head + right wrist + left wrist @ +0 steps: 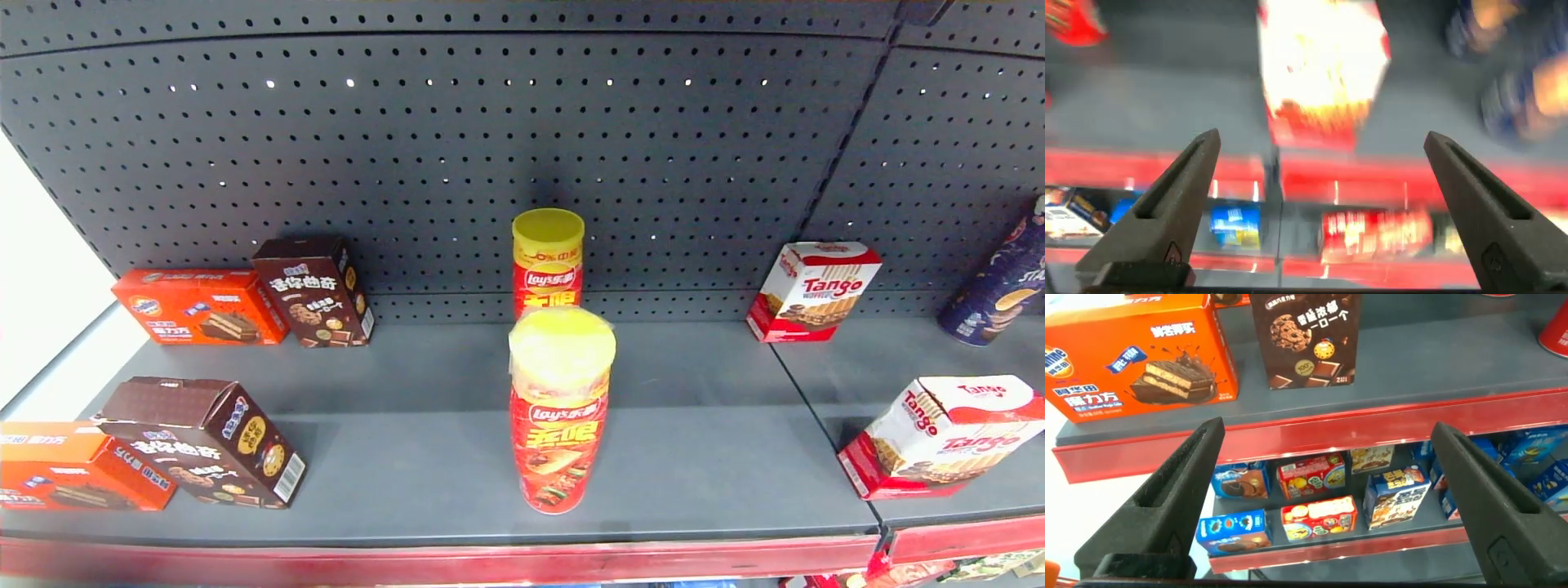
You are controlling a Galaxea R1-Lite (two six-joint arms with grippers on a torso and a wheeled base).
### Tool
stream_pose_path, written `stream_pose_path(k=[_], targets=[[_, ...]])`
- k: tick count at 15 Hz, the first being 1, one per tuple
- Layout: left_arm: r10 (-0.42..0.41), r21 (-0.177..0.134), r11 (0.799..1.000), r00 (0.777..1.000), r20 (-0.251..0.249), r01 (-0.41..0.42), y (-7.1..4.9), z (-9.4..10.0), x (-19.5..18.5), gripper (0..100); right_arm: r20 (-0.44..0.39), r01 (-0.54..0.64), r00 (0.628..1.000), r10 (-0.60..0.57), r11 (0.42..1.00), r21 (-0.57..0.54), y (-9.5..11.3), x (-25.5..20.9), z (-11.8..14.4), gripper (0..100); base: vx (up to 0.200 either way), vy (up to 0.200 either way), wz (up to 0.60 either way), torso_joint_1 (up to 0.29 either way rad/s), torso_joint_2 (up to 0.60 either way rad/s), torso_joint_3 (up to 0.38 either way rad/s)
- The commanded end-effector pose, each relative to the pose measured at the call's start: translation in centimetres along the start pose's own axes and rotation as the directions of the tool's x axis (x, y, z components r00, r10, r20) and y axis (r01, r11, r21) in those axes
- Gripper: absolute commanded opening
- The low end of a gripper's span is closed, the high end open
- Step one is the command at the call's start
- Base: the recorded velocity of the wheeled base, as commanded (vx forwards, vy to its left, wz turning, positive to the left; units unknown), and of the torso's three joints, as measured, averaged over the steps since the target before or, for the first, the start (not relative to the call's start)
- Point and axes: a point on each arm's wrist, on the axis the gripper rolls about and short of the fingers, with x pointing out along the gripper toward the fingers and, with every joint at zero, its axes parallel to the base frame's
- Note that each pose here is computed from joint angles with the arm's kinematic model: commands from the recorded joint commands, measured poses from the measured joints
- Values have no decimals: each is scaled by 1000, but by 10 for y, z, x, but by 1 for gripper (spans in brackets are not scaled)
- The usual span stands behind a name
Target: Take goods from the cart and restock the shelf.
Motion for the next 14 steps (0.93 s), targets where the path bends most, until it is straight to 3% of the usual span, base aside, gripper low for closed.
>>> stream_pose_path(k=[1,3,4,7,10,14], targets=[[1,0,1000,1000,-1,-1,0,0,0,100,108,-39,994,34,998,47,2,-6,-29,100,0,0,0,0,0,0],[-1,2,1000,1000,0,1,0,0,0,100,110,-155,983,150,987,34,5,-7,-29,100,0,0,0,0,0,0],[-1,2,1000,1000,0,1,0,0,0,100,109,-156,982,152,987,34,5,-7,-29,100,0,0,0,0,0,0],[-1,2,1000,1000,-2,1,0,0,0,100,38,81,996,-84,993,91,0,-6,-36,100,0,0,0,0,0,0],[-1,2,1000,1000,0,1,0,0,0,100,39,-25,999,24,999,22,2,-6,-36,100,0,0,0,0,0,0],[-1,2,1000,1000,0,1,0,0,0,100,37,-21,999,20,999,29,2,-6,-36,100,0,0,0,0,0,0]])
